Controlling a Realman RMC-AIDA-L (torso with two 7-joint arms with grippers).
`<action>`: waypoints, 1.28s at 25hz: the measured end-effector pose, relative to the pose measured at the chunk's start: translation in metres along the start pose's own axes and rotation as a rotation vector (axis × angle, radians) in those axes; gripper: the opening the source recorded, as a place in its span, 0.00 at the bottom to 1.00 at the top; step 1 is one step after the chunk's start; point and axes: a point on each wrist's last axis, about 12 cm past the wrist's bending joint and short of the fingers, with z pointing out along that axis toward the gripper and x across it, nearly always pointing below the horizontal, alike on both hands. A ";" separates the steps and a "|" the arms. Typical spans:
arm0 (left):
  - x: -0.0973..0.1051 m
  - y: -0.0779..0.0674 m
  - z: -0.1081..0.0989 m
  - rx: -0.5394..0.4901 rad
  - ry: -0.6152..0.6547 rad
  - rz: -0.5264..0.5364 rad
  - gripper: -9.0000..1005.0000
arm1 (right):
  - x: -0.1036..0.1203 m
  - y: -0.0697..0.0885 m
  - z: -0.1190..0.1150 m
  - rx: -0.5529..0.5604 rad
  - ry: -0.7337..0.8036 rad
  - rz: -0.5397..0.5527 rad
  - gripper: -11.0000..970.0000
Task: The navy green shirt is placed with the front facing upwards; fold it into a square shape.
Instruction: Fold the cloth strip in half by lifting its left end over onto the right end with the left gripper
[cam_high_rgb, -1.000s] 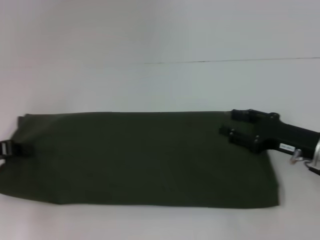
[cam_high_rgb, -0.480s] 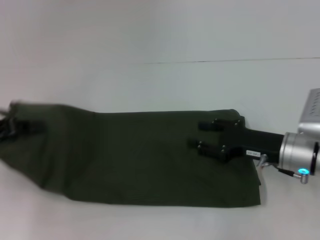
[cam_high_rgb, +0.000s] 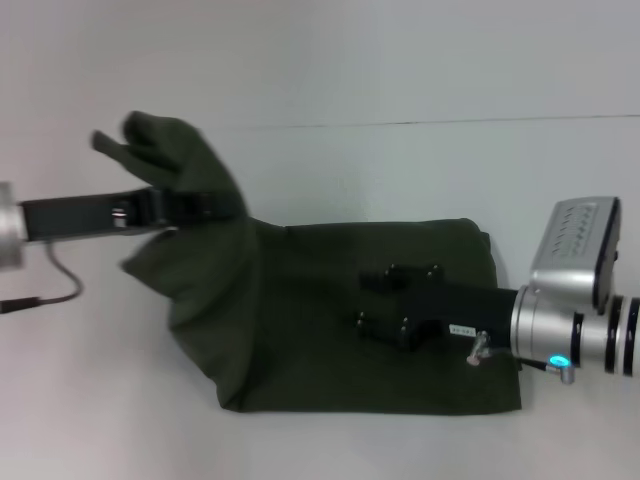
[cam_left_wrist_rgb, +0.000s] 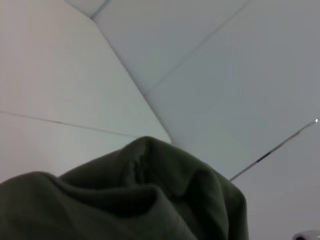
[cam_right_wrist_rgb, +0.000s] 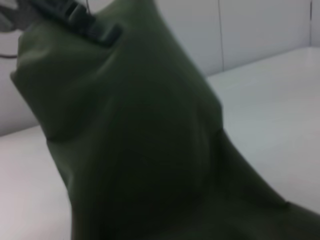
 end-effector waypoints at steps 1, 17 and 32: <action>0.001 -0.002 0.008 0.004 0.011 0.004 0.08 | 0.001 0.001 0.001 -0.001 0.005 -0.002 0.63; 0.001 -0.005 0.079 -0.004 0.121 -0.023 0.08 | 0.021 -0.003 -0.027 0.076 -0.013 0.032 0.63; 0.001 -0.017 0.098 0.045 0.129 -0.004 0.08 | 0.029 -0.008 -0.058 0.172 -0.108 0.061 0.63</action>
